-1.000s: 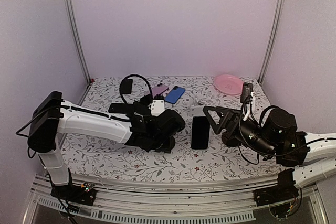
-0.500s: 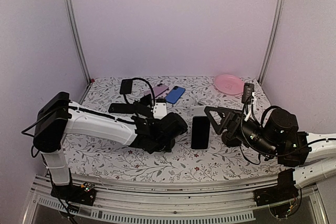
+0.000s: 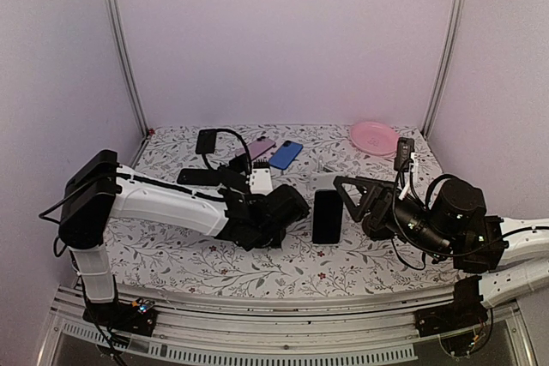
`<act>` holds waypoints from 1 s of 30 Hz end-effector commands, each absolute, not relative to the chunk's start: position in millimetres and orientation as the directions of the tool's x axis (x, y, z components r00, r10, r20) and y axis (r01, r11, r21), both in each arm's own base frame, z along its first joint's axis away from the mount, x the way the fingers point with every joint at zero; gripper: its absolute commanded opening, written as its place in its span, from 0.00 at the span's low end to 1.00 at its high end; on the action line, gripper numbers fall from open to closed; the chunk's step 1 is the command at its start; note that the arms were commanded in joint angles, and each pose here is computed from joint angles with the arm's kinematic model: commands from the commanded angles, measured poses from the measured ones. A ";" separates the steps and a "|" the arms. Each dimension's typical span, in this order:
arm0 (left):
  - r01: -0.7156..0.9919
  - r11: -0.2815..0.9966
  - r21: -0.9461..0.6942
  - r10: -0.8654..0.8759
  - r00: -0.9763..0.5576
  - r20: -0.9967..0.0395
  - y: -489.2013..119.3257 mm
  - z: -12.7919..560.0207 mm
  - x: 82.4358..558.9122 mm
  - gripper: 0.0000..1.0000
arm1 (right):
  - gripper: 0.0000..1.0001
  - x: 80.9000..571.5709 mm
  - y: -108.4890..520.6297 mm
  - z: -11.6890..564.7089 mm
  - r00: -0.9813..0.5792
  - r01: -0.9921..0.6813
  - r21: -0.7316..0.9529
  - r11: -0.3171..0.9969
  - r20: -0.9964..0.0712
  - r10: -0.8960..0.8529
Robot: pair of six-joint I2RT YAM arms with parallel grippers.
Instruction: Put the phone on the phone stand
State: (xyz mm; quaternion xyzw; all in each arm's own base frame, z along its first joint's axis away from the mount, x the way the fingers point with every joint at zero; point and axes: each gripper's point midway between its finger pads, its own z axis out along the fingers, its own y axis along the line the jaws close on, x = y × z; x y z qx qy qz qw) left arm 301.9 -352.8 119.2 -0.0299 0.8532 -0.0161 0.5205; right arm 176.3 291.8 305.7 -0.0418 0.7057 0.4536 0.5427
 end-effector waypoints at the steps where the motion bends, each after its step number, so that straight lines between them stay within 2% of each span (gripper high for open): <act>1: -0.049 0.996 -0.075 -0.088 -0.449 -0.889 -357.4 119.2 301.4 0.65 | 0.86 174.8 289.6 304.3 -0.407 -0.551 0.597 0.584 -0.803 0.436; 6: -0.036 0.997 -0.074 -0.083 -0.450 -0.889 -360.1 123.9 301.9 0.76 | 0.86 174.9 290.1 303.0 -0.409 -0.549 0.597 0.585 -0.802 0.434; 12: -0.027 0.996 -0.084 -0.087 -0.461 -0.883 -360.9 127.2 299.9 0.96 | 0.86 175.3 290.7 303.2 -0.409 -0.548 0.596 0.587 -0.803 0.433; 20: -0.008 0.994 -0.111 -0.101 -0.472 -0.876 -359.0 139.5 296.1 0.97 | 0.87 175.8 292.2 302.4 -0.411 -0.546 0.595 0.590 -0.804 0.430; 26: 0.022 0.991 -0.135 -0.108 -0.478 -0.872 -360.0 153.0 292.3 0.97 | 0.99 177.2 295.6 301.8 -0.411 -0.543 0.586 0.601 -0.810 0.418; 30: 0.043 0.987 -0.155 -0.115 -0.484 -0.868 -358.4 161.5 288.4 0.97 | 0.99 177.7 296.5 302.9 -0.411 -0.542 0.585 0.604 -0.811 0.417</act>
